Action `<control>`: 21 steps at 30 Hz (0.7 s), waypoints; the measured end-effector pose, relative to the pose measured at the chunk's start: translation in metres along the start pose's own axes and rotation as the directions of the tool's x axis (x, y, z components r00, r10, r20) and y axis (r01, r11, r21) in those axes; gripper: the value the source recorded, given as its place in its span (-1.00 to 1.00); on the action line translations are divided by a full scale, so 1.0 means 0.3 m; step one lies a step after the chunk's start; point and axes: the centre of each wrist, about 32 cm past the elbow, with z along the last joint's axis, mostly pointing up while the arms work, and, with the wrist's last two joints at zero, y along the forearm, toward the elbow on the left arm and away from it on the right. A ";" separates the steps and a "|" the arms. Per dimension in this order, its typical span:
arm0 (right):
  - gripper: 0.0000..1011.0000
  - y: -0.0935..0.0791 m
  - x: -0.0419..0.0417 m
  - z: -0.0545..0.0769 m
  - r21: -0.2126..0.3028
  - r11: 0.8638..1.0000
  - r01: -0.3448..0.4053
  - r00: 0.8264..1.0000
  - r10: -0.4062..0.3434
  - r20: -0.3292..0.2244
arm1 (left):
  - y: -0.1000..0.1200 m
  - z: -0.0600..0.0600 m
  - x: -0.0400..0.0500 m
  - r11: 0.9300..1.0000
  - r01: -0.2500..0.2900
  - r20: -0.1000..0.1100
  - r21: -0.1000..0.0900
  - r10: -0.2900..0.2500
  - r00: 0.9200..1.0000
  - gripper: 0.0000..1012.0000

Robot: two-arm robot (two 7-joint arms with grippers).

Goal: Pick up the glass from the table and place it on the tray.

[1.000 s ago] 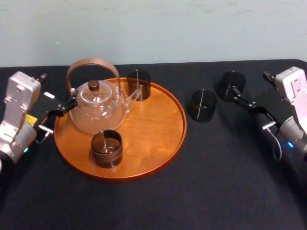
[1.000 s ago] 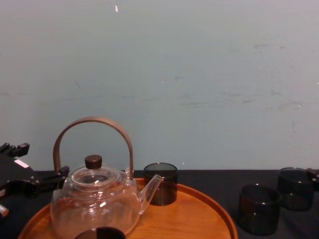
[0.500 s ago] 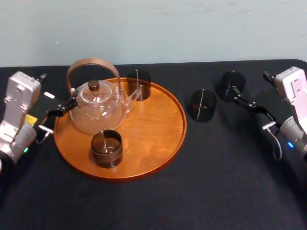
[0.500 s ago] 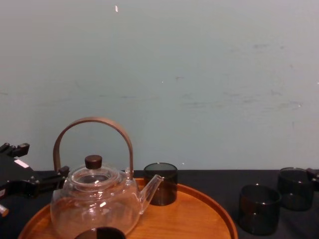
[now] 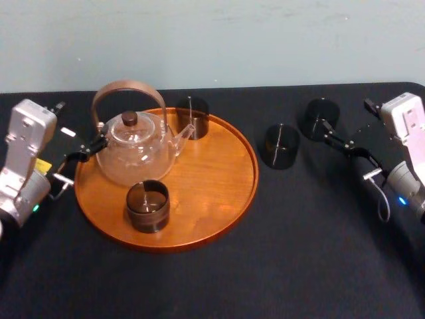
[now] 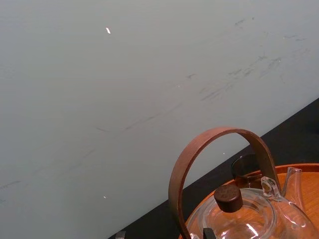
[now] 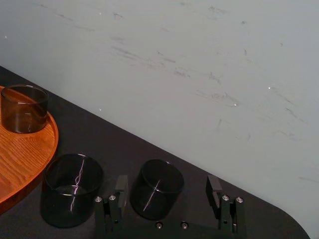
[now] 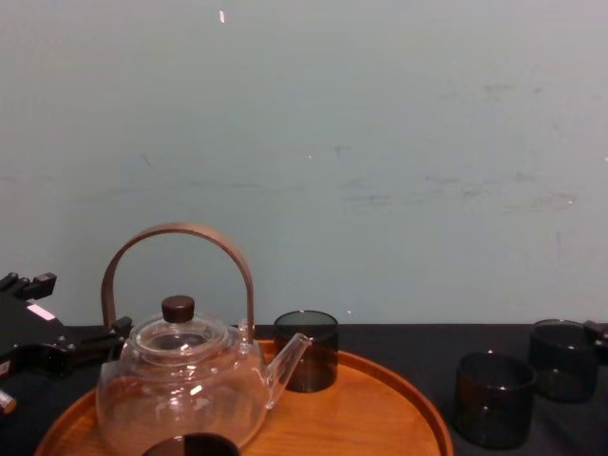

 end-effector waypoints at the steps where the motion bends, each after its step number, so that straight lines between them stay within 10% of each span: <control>1: 0.98 0.000 0.000 0.000 0.000 1.000 0.000 1.000 0.000 0.000 | 0.000 0.000 0.000 1.000 0.000 0.000 0.000 0.000 1.000 0.99; 21: 0.98 -0.057 -0.065 0.056 -0.024 0.988 -0.154 0.982 0.150 -0.114 | 0.000 0.000 0.000 1.000 0.000 0.000 0.000 0.000 1.000 1.00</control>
